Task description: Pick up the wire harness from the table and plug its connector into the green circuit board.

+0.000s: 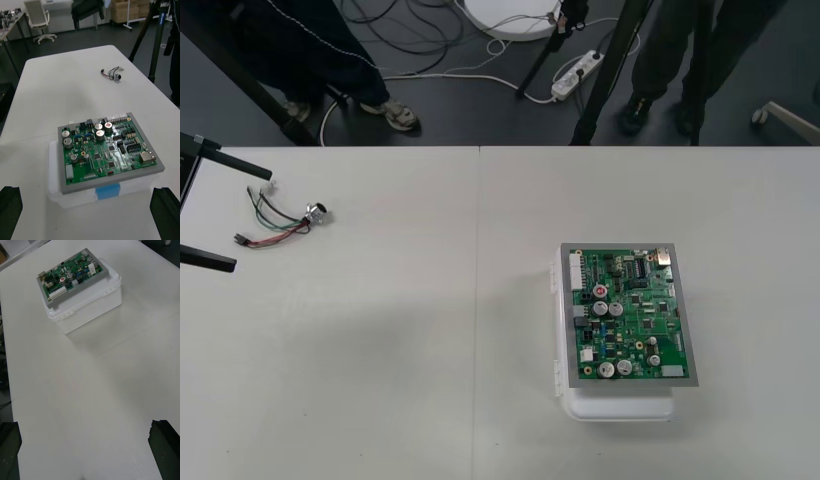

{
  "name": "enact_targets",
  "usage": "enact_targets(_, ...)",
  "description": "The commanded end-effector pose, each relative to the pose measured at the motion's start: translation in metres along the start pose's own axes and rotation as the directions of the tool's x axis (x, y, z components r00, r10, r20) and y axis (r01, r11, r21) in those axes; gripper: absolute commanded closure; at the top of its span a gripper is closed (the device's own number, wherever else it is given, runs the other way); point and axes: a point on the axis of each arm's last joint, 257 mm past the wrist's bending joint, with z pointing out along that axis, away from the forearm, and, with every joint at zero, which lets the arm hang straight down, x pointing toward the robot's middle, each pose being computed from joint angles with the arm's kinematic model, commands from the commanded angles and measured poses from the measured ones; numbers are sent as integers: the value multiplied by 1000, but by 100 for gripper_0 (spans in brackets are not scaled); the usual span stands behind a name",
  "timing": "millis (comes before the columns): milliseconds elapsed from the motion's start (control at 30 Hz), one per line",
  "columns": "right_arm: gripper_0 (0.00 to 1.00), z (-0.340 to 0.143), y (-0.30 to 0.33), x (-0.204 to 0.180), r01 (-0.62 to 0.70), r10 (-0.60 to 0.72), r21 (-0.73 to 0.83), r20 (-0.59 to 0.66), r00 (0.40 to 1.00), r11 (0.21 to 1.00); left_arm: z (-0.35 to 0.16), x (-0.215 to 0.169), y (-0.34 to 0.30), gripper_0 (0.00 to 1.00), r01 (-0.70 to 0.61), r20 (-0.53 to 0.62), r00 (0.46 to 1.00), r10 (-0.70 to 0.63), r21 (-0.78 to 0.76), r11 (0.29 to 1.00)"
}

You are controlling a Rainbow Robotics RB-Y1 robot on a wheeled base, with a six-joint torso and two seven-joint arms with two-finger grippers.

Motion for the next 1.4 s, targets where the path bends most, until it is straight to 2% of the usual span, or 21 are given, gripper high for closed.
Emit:
enact_targets(33, 0, 4, 0, 8, 30, -32, 35, 52, 998, 999, -8, 7, 4, 0, -93, -23, 995, 95, 76, 993)
enact_targets(233, 0, 6, -6, 11, 60, -65, 53, 91, 994, 997, -10, 21, 13, 0, -248, -52, 966, 255, 117, 962)
enact_targets(333, 0, 10, -5, 10, 41, -47, 47, 134, 990, 998, -15, 25, 20, 0, -351, -79, 928, 365, 145, 925)
enact_targets(400, 0, 15, -4, 12, 47, -54, 43, 158, 986, 998, -21, 28, 27, 0, -454, -103, 873, 476, 185, 872)
enact_targets(467, 0, 16, -4, 14, 60, -67, 45, 162, 985, 997, -24, 29, 31, 0, -497, -112, 844, 525, 206, 843)
enact_targets(567, 0, 19, -6, 16, 127, -133, 51, 162, 978, 991, -32, 31, 40, 0, -621, -121, 734, 668, 280, 732)
enact_targets(667, 0, 22, -4, 17, 171, -177, 51, 163, 971, 984, -35, 31, 44, 0, -695, -110, 641, 760, 339, 635)
enact_targets(867, 0, 34, 1, 18, 215, -220, 48, 202, 954, 975, -33, 34, 42, 0, -801, -23, 414, 910, 466, 376)
enact_targets(1033, 0, 41, 0, 18, 202, -205, 35, 250, 946, 979, -23, 39, 36, 0, -854, 66, 281, 958, 473, 217)
enact_targets(1233, 0, 43, -5, 17, 174, -166, -1, 289, 943, 985, -12, 53, 30, 0, -891, 132, 167, 977, 445, 92)
enact_targets(1367, 0, 41, -9, 18, 169, -151, -36, 300, 942, 985, -10, 62, 32, 0, -904, 177, 51, 983, 426, -29)
enact_targets(1400, 0, 42, -9, 18, 168, -148, -43, 303, 941, 985, -10, 63, 32, 0, -905, 185, 38, 982, 423, -45)
